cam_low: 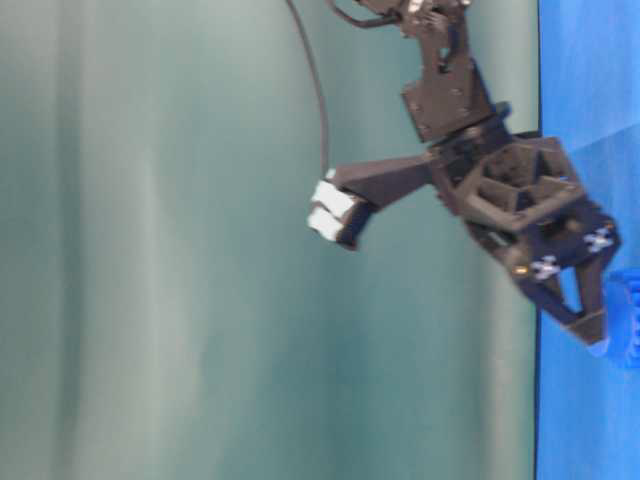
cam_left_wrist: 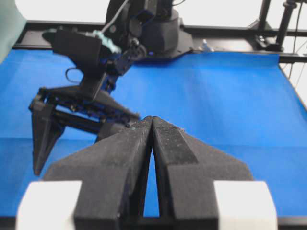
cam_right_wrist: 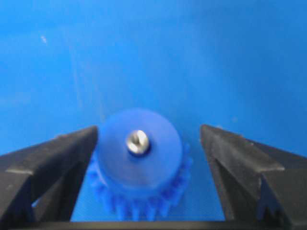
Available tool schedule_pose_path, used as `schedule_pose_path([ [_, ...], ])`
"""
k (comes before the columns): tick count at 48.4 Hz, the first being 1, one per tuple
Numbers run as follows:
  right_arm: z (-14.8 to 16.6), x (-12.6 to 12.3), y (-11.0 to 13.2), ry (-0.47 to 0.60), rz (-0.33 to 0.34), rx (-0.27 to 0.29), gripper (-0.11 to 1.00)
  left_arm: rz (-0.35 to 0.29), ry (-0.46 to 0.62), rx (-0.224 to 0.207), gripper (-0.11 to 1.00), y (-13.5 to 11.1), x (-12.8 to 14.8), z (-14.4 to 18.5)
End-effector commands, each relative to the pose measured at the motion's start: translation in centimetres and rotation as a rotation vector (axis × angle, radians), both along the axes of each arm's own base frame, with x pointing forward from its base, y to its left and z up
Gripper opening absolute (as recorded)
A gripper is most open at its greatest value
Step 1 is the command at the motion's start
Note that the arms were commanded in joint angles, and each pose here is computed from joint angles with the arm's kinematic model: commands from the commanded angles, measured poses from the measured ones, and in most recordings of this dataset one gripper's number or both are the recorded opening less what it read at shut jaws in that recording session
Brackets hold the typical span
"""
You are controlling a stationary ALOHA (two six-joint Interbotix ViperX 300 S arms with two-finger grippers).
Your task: Insert the shaft placed at a random location into the center hole of the small gear at another random location.
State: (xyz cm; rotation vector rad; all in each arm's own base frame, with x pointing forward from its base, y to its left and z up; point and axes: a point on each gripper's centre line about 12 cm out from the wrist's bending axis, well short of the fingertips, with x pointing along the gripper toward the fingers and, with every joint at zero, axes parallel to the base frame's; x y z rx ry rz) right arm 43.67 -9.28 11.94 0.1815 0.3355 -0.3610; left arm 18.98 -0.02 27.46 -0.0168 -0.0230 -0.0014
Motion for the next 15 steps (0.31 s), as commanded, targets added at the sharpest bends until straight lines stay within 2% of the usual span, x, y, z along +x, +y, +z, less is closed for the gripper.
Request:
schedule_pose_path([
  [1,3.4,0.0,0.1,-0.071,0.004,-0.013,0.87,0.001,-0.009,-0.002,0.0,0.0,0.1,0.3],
  [15,6.7,-0.8,0.5,-0.123,0.019,-0.023,0.87,0.001,-0.009,-0.002,0.0,0.0,0.1,0.3],
])
